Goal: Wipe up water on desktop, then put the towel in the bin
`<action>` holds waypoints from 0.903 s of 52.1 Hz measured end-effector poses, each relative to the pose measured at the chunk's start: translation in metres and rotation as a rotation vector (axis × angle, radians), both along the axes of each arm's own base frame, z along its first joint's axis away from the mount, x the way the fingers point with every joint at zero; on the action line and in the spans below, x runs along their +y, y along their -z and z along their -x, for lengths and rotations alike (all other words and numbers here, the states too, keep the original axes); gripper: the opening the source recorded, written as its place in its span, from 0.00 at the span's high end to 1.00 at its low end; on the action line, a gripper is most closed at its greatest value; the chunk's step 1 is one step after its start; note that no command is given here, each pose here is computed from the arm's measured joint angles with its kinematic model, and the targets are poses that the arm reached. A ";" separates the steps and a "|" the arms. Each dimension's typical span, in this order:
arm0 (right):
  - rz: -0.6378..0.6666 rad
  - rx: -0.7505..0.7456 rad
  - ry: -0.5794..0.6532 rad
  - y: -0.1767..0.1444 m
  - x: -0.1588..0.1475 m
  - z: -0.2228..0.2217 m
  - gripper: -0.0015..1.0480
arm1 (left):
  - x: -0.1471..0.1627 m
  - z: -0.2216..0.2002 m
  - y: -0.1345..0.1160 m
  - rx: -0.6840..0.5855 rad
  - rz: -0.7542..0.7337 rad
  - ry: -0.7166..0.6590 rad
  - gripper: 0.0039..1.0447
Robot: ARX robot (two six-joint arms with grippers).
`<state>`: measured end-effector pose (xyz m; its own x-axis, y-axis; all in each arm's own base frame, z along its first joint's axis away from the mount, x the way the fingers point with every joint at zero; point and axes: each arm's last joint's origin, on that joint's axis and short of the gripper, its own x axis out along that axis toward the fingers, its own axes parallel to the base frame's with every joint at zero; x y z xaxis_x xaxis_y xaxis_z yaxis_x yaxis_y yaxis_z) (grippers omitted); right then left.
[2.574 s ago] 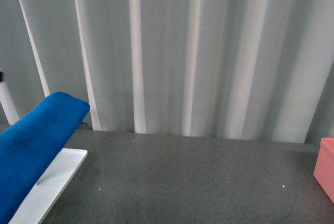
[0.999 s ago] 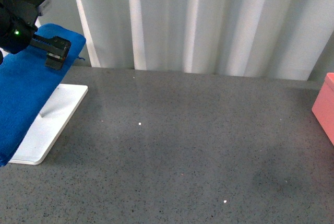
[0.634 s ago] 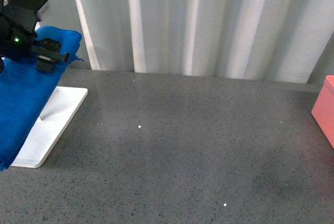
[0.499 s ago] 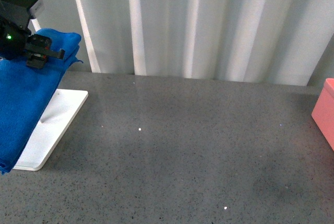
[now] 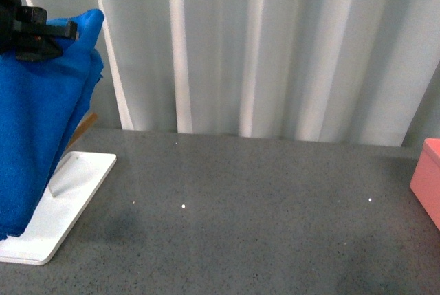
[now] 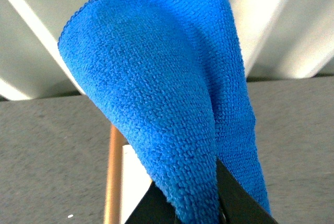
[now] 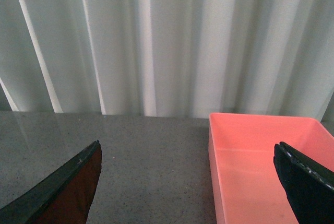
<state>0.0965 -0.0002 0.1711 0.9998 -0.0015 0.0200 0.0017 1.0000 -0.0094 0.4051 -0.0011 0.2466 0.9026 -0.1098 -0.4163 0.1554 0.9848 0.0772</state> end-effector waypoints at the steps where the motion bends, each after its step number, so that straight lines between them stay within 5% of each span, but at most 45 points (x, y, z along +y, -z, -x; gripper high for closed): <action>1: 0.000 0.000 0.000 0.000 0.000 0.000 0.07 | -0.003 0.004 -0.005 -0.014 0.026 0.015 0.96; 15: 0.000 0.000 0.000 0.000 0.000 0.000 0.07 | -0.062 0.064 -0.069 -0.242 0.322 0.291 0.96; 31: 0.000 0.000 0.000 0.000 0.000 0.000 0.07 | -0.117 0.075 -0.047 -0.165 0.423 0.432 0.96; 47: 0.000 0.000 0.000 0.000 0.000 0.000 0.07 | -0.127 0.076 -0.041 -0.136 0.418 0.438 0.96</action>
